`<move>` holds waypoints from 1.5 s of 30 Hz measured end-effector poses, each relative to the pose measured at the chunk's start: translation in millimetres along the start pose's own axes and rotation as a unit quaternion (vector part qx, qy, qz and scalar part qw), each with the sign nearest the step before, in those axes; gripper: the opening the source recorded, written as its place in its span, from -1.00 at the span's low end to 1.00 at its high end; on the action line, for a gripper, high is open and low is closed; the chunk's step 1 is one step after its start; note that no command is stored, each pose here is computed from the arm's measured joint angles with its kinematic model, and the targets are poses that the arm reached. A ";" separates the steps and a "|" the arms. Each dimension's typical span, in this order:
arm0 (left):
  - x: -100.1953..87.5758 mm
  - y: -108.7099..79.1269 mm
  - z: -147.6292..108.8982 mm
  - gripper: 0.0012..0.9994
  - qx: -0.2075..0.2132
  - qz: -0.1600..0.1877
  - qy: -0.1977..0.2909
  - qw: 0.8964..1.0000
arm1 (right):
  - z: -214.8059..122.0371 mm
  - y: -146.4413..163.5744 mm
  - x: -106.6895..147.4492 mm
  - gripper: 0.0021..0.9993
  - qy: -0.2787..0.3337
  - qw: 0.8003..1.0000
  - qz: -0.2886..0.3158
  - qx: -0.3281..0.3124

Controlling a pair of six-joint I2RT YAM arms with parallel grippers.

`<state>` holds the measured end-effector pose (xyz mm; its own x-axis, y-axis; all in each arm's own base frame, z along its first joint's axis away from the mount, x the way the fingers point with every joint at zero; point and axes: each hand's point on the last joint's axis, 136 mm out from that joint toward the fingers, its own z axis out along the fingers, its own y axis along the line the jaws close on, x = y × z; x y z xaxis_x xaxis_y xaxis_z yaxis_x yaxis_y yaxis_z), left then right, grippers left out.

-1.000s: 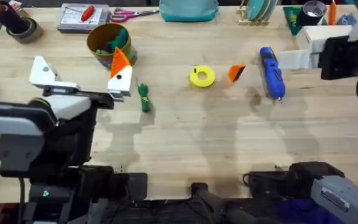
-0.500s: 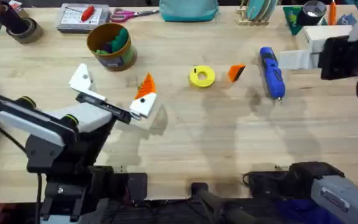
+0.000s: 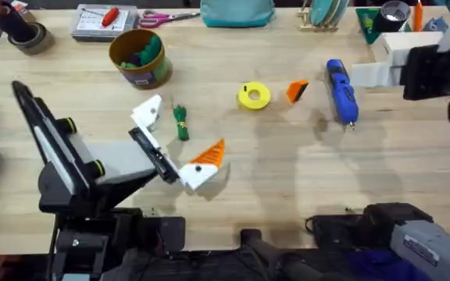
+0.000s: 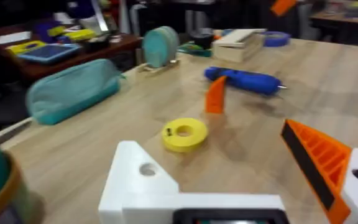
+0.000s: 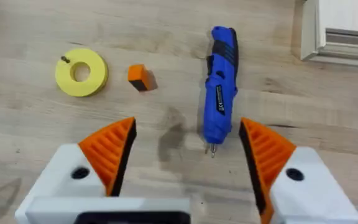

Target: Pick up the gripper from the table and insert it into the empty holder that is missing its gripper. Then pick up a screw, insert it into the mounting hole, and use the screwdriver to tighten it. Finally, clean up the table by picking up the vegetable and placing it into the bucket.

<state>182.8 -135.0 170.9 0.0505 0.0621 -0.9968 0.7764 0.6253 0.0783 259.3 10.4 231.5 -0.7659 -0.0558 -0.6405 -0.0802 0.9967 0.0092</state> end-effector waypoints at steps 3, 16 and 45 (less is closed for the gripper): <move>3.3 -16.9 -1.9 0.97 0.051 -0.012 0.004 0.999 | 0.0 0.0 0.0 0.99 0.000 1.000 0.000 0.000; 7.8 -57.3 -11.5 0.97 0.168 -0.047 0.010 0.985 | 0.0 0.0 0.0 0.99 0.000 1.000 0.000 0.000; 8.1 -47.7 -8.4 0.97 0.139 -0.100 0.019 0.985 | 0.0 0.0 0.0 0.99 0.000 1.000 0.000 0.000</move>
<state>140.9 -157.8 159.2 -0.1399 -0.0084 -0.9901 0.9109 0.3910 -0.1320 259.3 10.4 231.5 -0.7659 -0.0558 -0.6405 -0.0802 0.9967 0.0092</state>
